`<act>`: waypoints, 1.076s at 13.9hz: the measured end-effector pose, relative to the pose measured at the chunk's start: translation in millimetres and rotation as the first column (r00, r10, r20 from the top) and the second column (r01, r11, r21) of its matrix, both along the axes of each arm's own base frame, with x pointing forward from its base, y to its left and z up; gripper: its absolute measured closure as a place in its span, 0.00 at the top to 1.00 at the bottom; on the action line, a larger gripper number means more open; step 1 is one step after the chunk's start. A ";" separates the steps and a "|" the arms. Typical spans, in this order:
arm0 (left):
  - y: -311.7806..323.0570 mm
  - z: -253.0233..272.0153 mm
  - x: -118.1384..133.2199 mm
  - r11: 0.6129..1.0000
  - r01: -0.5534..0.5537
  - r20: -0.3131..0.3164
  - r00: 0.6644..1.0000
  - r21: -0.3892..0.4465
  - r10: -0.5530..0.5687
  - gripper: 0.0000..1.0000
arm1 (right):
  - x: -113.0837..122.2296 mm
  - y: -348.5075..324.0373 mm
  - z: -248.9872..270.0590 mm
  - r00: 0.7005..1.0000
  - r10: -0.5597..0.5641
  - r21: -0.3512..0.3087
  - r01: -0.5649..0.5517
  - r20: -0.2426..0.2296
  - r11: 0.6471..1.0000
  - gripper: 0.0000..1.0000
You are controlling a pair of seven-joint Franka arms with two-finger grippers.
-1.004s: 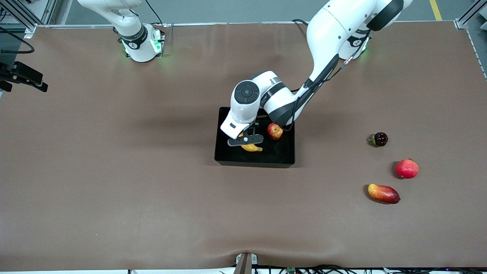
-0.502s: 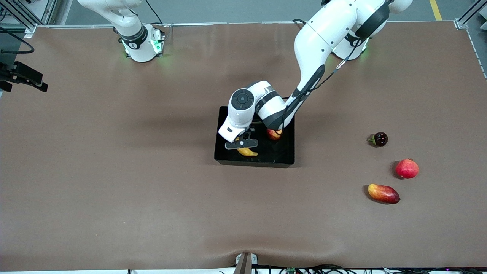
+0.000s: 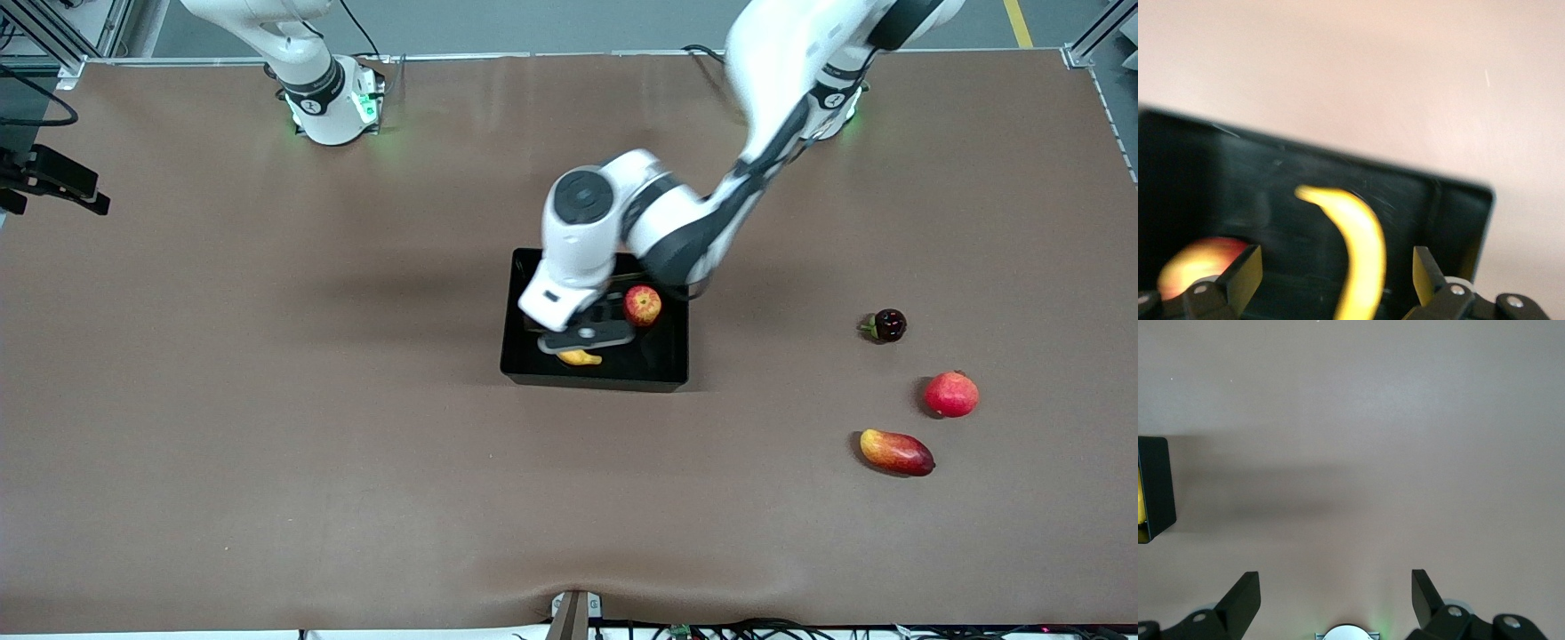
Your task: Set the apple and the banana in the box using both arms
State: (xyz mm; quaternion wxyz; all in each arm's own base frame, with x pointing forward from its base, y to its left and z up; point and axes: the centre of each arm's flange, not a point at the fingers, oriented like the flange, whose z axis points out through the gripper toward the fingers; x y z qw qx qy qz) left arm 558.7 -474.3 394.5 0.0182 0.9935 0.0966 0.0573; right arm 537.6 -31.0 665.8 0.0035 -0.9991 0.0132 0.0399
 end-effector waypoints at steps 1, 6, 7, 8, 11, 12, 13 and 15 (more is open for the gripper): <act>44.4 49.9 16.1 0.999 -0.026 0.014 1.000 0.029 0.025 1.00 | 0.0 -0.5 -0.3 1.000 -0.001 0.000 0.001 -0.001 1.000 1.00; 256.8 194.1 50.7 0.990 -0.026 0.045 0.999 0.136 0.020 1.00 | 0.0 -1.5 -1.2 1.000 -0.003 0.001 0.003 -0.003 1.000 1.00; 289.0 206.1 52.3 0.988 -0.013 0.038 0.999 0.153 0.007 1.00 | 0.0 -1.5 -1.4 1.000 -0.003 0.001 0.003 -0.003 1.000 1.00; 317.7 216.7 51.2 0.987 -0.002 0.023 1.000 0.164 -0.002 1.00 | 0.0 -1.6 -1.5 1.000 -0.003 0.001 0.003 -0.003 1.000 1.00; 375.2 245.6 34.2 0.991 0.024 -0.036 0.999 0.133 -0.019 1.00 | 0.0 -1.6 -1.7 1.000 -0.003 0.001 0.003 -0.004 1.000 1.00; 388.4 255.4 25.5 0.992 0.038 -0.054 0.998 0.122 -0.032 1.00 | 0.0 -1.6 -1.8 1.000 -0.003 0.001 0.003 -0.004 1.000 1.00; 398.1 264.4 17.2 0.992 0.055 -0.066 0.997 0.114 -0.047 1.00 | 0.0 -1.6 -1.8 1.000 -0.003 0.001 0.003 -0.004 1.000 1.00; 409.3 277.8 1.0 0.990 0.078 -0.082 0.994 0.117 -0.069 1.00 | 0.0 -1.6 -1.9 1.000 -0.003 0.001 0.003 -0.004 1.000 1.00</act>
